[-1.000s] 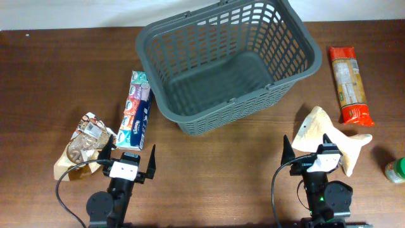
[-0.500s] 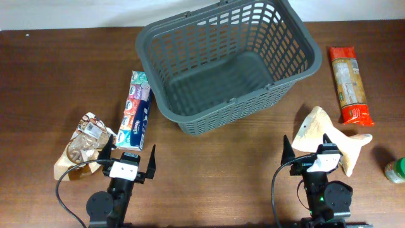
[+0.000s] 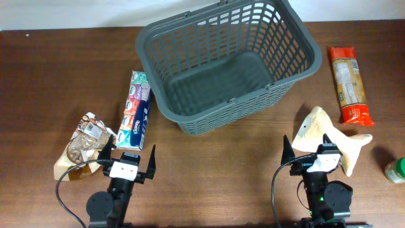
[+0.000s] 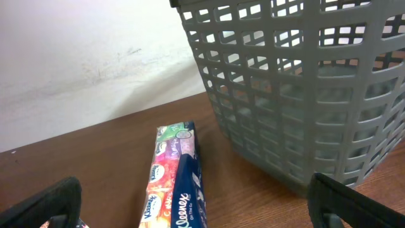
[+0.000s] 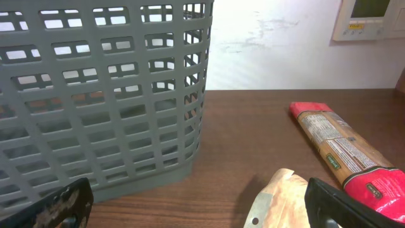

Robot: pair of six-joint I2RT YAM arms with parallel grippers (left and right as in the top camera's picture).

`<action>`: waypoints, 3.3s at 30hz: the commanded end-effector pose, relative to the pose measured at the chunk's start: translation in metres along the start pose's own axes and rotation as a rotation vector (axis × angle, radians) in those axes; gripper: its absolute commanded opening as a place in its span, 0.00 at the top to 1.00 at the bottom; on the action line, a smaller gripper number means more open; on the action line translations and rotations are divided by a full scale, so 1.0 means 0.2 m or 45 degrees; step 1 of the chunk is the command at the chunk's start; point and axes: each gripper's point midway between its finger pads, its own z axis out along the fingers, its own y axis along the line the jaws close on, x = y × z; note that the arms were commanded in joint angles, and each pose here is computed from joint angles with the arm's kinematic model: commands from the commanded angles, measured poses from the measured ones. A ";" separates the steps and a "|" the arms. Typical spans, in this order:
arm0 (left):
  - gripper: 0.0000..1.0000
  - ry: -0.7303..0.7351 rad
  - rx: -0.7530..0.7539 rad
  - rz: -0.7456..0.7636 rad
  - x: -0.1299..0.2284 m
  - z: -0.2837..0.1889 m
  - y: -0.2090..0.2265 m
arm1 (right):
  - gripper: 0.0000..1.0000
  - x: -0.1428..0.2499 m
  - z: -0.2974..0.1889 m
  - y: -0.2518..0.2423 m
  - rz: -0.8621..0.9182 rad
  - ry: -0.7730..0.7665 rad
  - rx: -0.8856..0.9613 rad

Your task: Pack container

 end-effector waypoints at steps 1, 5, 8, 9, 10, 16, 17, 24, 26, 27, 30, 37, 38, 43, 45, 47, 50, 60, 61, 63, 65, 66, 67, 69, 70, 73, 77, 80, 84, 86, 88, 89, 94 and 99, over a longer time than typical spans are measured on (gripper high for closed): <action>0.01 0.002 -0.013 -0.011 0.01 0.00 0.01 | 0.01 0.01 0.00 0.01 0.004 0.003 -0.011; 0.01 0.002 -0.013 -0.011 0.01 0.00 0.01 | 0.01 0.01 0.00 0.01 0.004 0.003 -0.011; 0.01 0.002 -0.013 -0.011 0.01 0.00 0.01 | 0.01 0.01 0.00 0.01 0.004 0.003 -0.011; 0.01 0.002 -0.013 -0.011 0.01 0.00 0.01 | 0.01 0.01 0.00 0.01 0.004 0.003 -0.011; 0.01 0.002 -0.013 -0.011 0.01 0.00 0.01 | 0.01 0.01 0.00 0.01 0.004 0.003 -0.011; 0.01 0.002 -0.013 -0.011 0.01 0.00 0.01 | 0.01 0.01 0.00 0.01 0.004 0.003 -0.011; 0.01 0.002 -0.013 -0.011 0.01 0.00 0.01 | 0.01 0.01 0.00 0.01 0.004 0.003 -0.011; 0.01 0.002 -0.013 -0.011 0.01 0.00 0.01 | 0.01 0.01 0.00 0.01 0.004 0.003 -0.011; 0.01 -0.003 -0.008 -0.011 0.01 0.00 0.01 | 0.01 0.01 0.00 0.01 0.004 0.003 -0.011; 0.01 -0.005 0.002 -0.011 0.01 0.00 0.00 | 0.01 0.01 0.00 0.01 0.004 0.002 -0.011; 0.01 -0.016 0.060 -0.072 0.00 0.00 -0.04 | 0.01 0.01 0.00 0.01 0.010 0.002 -0.013; 0.01 -0.024 0.268 -0.456 -0.04 -0.02 -0.17 | 0.01 0.01 0.00 0.04 0.216 0.008 -0.050; 0.01 -0.024 0.301 -0.468 -0.05 -0.02 -0.19 | 0.01 0.01 0.00 0.04 0.216 0.008 -0.050; 0.01 -0.028 0.391 -0.466 -0.06 -0.04 -0.25 | 0.01 0.01 0.00 0.04 0.216 0.007 -0.052; 0.01 -0.029 0.407 -0.466 -0.06 -0.04 -0.26 | 0.01 0.01 0.00 0.06 0.217 0.009 -0.083; 0.01 -0.029 0.444 -0.465 -0.07 -0.05 -0.28 | 0.01 0.01 -0.01 0.11 0.250 0.015 -0.152; 0.01 -0.032 0.547 -0.463 -0.08 -0.08 -0.35 | 0.01 0.00 -0.01 0.15 0.341 0.021 -0.216; 0.01 0.007 1.002 -0.631 -0.17 -0.25 -0.58 | 0.01 -0.12 -0.09 0.34 0.551 0.054 -0.506; 0.01 -0.016 1.024 -0.614 -0.20 -0.27 -0.58 | 0.01 -0.15 -0.10 0.34 0.548 0.045 -0.517; 0.01 -0.061 1.024 -0.583 -0.28 -0.29 -0.57 | 0.01 -0.24 -0.14 0.34 0.539 0.031 -0.518; 0.01 -0.119 1.000 -0.548 -0.38 -0.31 -0.54 | 0.01 -0.34 -0.18 0.33 0.489 0.018 -0.493; 0.01 -0.134 0.971 -0.544 -0.43 -0.31 -0.52 | 0.01 -0.38 -0.20 0.31 0.476 0.019 -0.462; 0.01 -0.136 0.926 -0.551 -0.46 -0.31 -0.49 | 0.01 -0.45 -0.23 0.27 0.456 0.024 -0.400; 0.01 -0.110 0.790 -0.591 -0.51 -0.29 -0.41 | 0.01 -0.57 -0.29 0.21 0.421 0.034 -0.286; 0.01 -0.105 0.731 -0.602 -0.54 -0.29 -0.38 | 0.01 -0.63 -0.32 0.19 0.390 0.053 -0.251; 0.01 -0.252 0.704 -0.532 -0.72 -0.34 -0.33 | 0.01 -0.85 -0.44 0.19 0.311 0.142 -0.243; 0.01 -0.478 0.790 -0.391 -0.93 -0.45 -0.35 | 0.01 -1.05 -0.56 0.24 0.321 0.212 -0.299; 0.01 -0.546 0.849 -0.373 -1.05 -0.52 -0.36 | 0.01 -1.25 -0.65 0.28 0.310 0.127 -0.371; 0.01 -0.514 0.890 -0.351 -1.20 -0.53 -0.35 | 0.01 -1.44 -0.73 0.26 0.280 0.024 -0.351; 0.01 -0.477 0.911 -0.333 -1.31 -0.53 -0.34 | 0.01 -1.48 -0.74 0.23 0.284 0.049 -0.291; 0.01 -0.404 0.908 -0.331 -1.42 -0.50 -0.31 | 0.01 -1.48 -0.73 0.19 0.291 0.132 -0.221; 0.01 -0.365 0.903 -0.323 -1.46 -0.48 -0.30 | 0.01 -1.47 -0.73 0.18 0.293 0.188 -0.195; 0.01 -0.223 0.956 -0.298 -1.67 -0.39 -0.25 | 0.01 -1.42 -0.70 0.19 0.250 0.461 -0.185; 0.01 -0.230 1.098 -0.279 -1.76 -0.33 -0.28 | 0.01 -1.34 -0.65 0.20 0.255 0.627 -0.187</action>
